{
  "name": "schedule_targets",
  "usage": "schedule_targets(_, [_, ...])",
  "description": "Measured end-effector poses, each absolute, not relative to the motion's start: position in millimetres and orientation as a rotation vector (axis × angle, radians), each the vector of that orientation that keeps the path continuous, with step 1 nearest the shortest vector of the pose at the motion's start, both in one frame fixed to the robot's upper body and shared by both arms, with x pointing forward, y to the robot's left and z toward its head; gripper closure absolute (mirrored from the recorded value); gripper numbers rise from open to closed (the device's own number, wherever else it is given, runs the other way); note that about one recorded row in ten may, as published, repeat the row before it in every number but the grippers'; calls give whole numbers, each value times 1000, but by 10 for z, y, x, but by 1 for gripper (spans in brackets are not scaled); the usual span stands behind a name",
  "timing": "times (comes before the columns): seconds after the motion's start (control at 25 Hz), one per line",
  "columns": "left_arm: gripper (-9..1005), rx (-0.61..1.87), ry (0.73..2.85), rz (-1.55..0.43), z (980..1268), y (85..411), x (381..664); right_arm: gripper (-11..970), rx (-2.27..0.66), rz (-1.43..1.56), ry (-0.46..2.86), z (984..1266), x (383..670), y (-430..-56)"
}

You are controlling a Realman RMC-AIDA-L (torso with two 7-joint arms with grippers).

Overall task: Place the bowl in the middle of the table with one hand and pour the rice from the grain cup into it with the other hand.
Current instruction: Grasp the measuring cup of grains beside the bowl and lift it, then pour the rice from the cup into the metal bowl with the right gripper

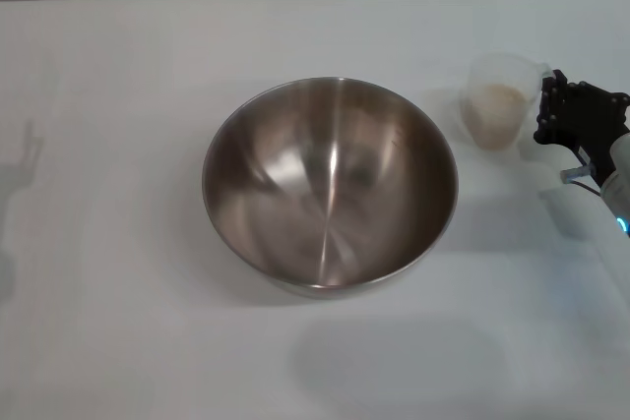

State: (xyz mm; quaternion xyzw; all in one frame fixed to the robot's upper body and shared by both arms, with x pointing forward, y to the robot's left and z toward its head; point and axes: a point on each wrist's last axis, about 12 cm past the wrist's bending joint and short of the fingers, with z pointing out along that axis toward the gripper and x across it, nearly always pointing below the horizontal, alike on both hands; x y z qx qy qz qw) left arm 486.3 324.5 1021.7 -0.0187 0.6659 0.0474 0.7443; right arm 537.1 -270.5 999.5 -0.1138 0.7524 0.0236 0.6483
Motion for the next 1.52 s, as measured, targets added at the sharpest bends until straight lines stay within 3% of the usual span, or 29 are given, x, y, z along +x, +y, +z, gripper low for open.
schedule_targets(0.32, [164, -33, 1466, 97, 10199, 3221, 4853, 938, -245, 45, 1669, 10015, 5312, -2737])
schedule_targets(0.84, [164, -17, 1479, 91, 10159, 3208, 4783, 948, -251, 15, 1295, 10290, 4849, -2735])
schedule_targets(1.12, [164, -16, 1460, 90, 10159, 3207, 4704, 948, -509, -29, 994, 10496, 4624, -2331])
schedule_targets(1.52, [164, -32, 1464, 78, 10147, 3221, 4685, 949, -921, -450, 869, 10405, 4649, -1843])
